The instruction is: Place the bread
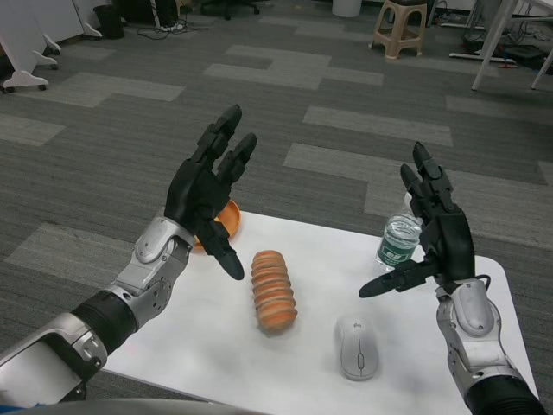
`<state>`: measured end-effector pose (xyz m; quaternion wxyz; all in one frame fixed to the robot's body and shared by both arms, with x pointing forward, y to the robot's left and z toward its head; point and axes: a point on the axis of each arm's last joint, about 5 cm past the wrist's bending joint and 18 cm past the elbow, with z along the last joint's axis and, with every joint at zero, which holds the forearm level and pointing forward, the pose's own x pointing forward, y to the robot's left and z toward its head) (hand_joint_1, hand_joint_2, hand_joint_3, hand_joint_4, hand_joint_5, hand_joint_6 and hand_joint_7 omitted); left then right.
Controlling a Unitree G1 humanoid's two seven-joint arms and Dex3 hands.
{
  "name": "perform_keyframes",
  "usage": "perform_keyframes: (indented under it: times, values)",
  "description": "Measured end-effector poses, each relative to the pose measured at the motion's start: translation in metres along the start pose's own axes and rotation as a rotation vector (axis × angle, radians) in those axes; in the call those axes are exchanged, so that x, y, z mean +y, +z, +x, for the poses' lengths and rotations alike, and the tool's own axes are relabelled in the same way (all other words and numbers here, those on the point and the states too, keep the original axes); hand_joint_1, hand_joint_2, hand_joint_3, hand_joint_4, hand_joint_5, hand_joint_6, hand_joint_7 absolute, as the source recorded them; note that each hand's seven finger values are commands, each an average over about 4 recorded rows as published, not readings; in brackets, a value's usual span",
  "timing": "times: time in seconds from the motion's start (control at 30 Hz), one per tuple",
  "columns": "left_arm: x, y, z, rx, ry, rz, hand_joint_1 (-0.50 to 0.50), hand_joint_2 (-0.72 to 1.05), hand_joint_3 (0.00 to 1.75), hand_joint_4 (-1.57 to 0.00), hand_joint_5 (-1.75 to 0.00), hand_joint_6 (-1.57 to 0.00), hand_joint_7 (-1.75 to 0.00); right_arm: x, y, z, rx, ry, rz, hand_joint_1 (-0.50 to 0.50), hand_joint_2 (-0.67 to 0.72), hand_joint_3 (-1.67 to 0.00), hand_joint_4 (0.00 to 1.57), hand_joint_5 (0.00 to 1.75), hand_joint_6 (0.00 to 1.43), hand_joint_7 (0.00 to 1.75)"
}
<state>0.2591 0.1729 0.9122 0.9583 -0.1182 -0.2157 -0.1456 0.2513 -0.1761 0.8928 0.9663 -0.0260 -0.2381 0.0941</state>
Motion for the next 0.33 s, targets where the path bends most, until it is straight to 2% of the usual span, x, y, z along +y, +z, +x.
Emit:
perform_keyframes:
  times: [0.33]
  values:
    - [-0.0003,0.0010,0.0006,-0.007,-0.001,-0.002,-0.46,-0.55,0.09,0.00,-0.10,0.00,-0.07,0.0002,0.0017,0.0012,-0.013,0.000,0.002,-0.38,0.15,0.00,0.00,0.10,0.00,0.00]
